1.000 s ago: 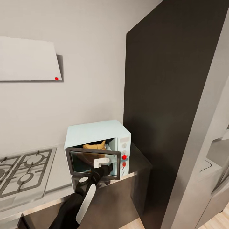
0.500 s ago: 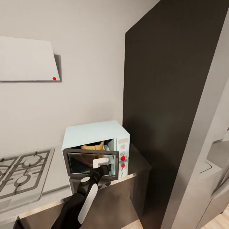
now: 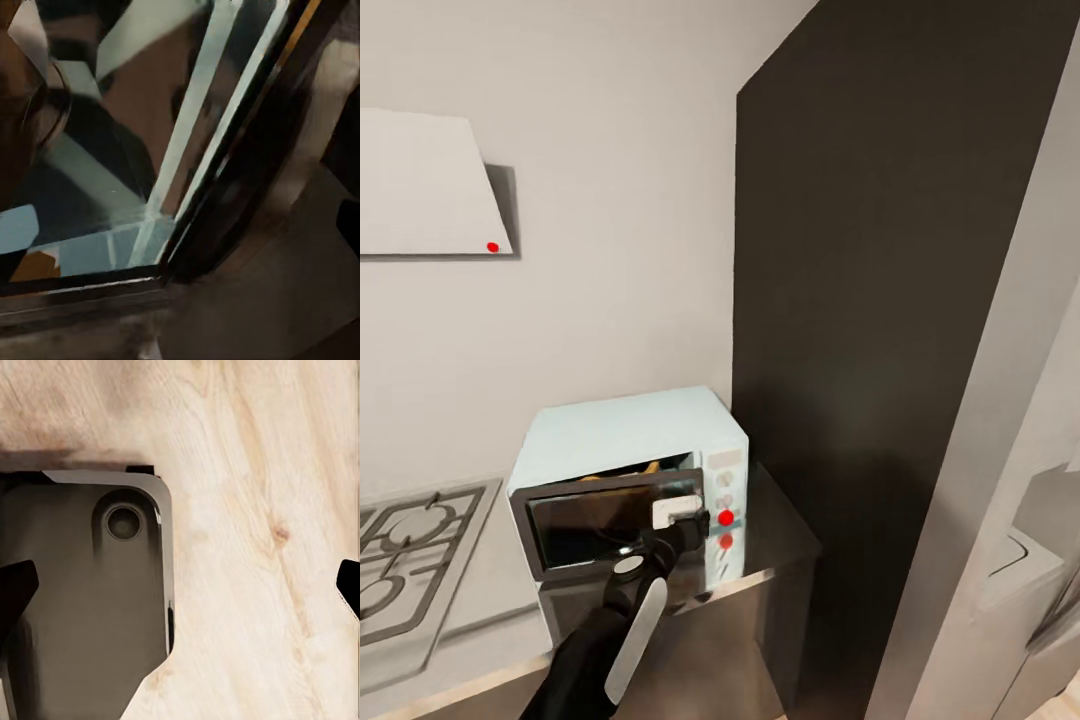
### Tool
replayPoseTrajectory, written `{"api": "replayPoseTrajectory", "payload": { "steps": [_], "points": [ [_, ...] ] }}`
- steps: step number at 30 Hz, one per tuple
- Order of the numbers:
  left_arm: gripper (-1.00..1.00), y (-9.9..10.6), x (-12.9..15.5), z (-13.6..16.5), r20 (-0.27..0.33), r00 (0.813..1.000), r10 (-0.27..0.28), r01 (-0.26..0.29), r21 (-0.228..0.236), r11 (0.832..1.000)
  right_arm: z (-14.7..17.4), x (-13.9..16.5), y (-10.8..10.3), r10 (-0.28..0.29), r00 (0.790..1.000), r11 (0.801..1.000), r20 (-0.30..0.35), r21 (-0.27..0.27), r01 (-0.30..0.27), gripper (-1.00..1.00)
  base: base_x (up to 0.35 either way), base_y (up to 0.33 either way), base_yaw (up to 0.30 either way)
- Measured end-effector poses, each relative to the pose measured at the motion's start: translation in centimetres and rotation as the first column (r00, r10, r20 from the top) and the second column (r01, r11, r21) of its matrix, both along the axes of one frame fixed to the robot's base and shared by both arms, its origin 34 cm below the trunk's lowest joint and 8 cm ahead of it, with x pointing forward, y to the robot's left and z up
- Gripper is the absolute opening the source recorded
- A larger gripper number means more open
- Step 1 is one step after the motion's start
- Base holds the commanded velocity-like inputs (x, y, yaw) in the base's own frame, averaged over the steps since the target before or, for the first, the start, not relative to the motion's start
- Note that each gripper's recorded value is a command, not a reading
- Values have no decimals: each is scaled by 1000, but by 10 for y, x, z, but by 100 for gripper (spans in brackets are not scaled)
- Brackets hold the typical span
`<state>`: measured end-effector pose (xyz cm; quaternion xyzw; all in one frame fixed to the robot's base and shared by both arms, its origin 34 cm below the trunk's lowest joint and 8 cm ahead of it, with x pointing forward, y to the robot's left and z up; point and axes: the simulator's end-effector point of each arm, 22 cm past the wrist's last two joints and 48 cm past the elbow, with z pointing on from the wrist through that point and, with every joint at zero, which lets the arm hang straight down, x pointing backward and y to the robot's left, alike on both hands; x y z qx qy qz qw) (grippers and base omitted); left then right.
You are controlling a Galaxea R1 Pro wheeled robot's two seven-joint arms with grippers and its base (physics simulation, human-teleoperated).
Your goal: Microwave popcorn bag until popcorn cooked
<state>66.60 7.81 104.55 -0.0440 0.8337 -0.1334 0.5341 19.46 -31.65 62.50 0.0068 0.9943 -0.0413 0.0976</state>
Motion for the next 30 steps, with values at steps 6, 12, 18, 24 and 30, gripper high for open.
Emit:
{"api": "replayPoseTrajectory", "payload": {
  "steps": [6, 12, 18, 24, 30],
  "points": [
    [100, 14, 1, -5, -12, 999, 42, -41, 22, 999, 0, 0, 0, 0, 1000, 1000, 0, 0, 0, 100, 212, -179, 0],
    [100, 29, 2, -7, -20, 995, 98, -97, 46, 994, 0, 0, 0, 0, 1000, 1000, 1, 0, 0, 100, 207, -152, 0],
    [100, 33, -17, -16, -38, 994, 102, -100, 52, 994, 3, -2, -1, 0, 1000, 1000, 11, -1, 0, 100, 154, -108, 0],
    [100, 34, -3, -19, -49, 993, 107, -106, 20, 994, 0, 1, -1, -1, 1000, 1000, -1, -2, 1, 100, -142, -6, 0],
    [100, 43, 5, -6, -21, 992, 124, -123, 36, 992, 0, 1, -1, -3, 1000, 1000, 0, -1, 3, 100, -338, 0, 0]
  ]
}}
